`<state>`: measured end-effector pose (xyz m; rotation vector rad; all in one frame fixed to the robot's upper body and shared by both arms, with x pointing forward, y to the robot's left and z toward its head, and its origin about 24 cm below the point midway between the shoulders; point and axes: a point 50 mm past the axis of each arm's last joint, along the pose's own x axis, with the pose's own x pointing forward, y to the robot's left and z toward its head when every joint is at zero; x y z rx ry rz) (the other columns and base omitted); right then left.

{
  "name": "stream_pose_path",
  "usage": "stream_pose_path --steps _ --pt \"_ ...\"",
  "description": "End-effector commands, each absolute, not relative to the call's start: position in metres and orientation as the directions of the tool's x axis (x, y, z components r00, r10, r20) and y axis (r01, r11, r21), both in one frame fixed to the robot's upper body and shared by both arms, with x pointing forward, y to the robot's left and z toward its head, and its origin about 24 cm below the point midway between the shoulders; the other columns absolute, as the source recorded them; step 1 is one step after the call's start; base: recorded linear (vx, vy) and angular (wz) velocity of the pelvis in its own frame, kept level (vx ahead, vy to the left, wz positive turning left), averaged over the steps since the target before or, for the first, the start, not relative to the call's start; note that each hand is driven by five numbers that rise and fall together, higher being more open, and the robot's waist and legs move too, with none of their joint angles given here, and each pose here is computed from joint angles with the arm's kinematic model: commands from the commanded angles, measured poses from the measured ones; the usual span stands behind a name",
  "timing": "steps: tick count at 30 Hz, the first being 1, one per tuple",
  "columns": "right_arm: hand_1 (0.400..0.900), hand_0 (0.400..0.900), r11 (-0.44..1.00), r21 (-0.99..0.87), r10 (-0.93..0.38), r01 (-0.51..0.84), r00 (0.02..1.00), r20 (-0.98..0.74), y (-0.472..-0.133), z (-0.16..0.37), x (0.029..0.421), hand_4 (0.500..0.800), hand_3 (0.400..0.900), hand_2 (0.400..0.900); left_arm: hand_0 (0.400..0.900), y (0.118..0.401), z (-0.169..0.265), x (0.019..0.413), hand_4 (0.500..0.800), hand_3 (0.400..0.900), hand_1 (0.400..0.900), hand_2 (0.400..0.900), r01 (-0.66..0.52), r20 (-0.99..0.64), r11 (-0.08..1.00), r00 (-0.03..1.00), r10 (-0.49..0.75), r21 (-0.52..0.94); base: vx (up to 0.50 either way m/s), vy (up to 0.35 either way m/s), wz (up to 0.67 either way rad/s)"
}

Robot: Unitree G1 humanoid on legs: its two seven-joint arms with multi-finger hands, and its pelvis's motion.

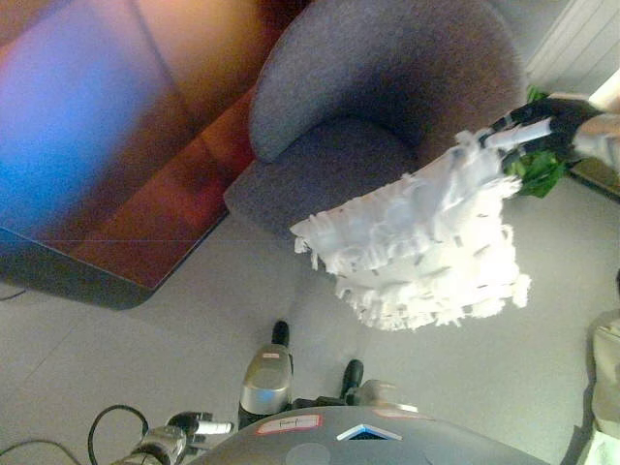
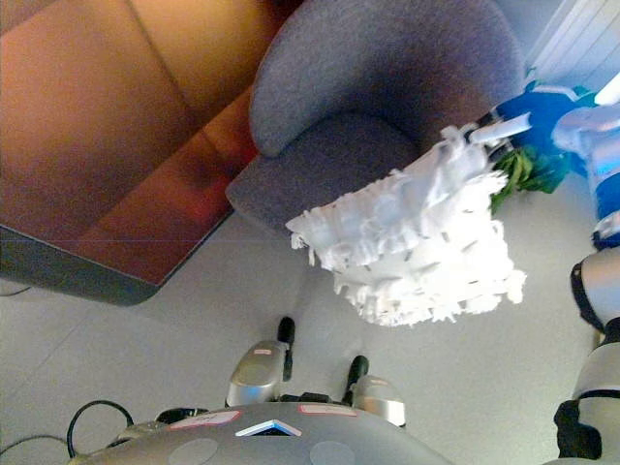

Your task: Pick up the pillow and put it on the sofa.

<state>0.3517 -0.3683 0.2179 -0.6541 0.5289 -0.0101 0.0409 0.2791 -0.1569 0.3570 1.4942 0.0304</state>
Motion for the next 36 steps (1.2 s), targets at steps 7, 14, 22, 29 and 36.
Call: stream_pose_path --steps 7,14,22,29,36 --pt "0.400 0.400 0.727 -0.679 -0.197 0.101 0.978 -0.065 -0.365 0.362 0.337 0.500 0.400 0.400 0.900 0.312 -0.146 -0.012 0.800 0.900 0.900 0.900 0.249 -0.928 0.915 -0.118 0.353 0.317 0.083 -0.050 0.22" --pt "0.400 0.400 0.717 -0.684 -0.247 0.134 0.967 -0.070 -0.363 0.372 0.335 0.500 0.400 0.400 0.900 0.311 -0.146 -0.020 0.800 0.900 0.900 0.900 0.225 -0.928 0.925 -0.143 0.343 0.307 0.066 -0.027 0.23" --pt "0.400 0.400 0.684 -0.718 -0.279 0.125 0.955 -0.099 -0.356 0.361 0.345 0.500 0.400 0.400 0.900 0.310 -0.146 -0.029 0.800 0.900 0.900 0.900 0.221 -0.927 0.929 -0.167 0.335 0.296 0.082 -0.008 0.08" --pt "0.900 0.900 0.647 -0.746 -0.414 0.160 0.895 -0.167 -0.368 0.352 0.341 0.800 0.900 0.900 0.900 0.309 -0.146 -0.031 0.800 0.900 0.900 0.900 0.227 -0.926 0.929 -0.178 0.334 0.292 0.047 -0.003 0.04" --pt "0.900 0.900 0.637 -0.752 -0.475 0.168 0.854 -0.211 -0.379 0.348 0.334 0.800 0.900 0.900 0.900 0.312 -0.145 -0.030 0.800 0.900 0.900 0.900 0.231 -0.926 0.929 -0.181 0.332 0.288 0.005 -0.001 -0.03"
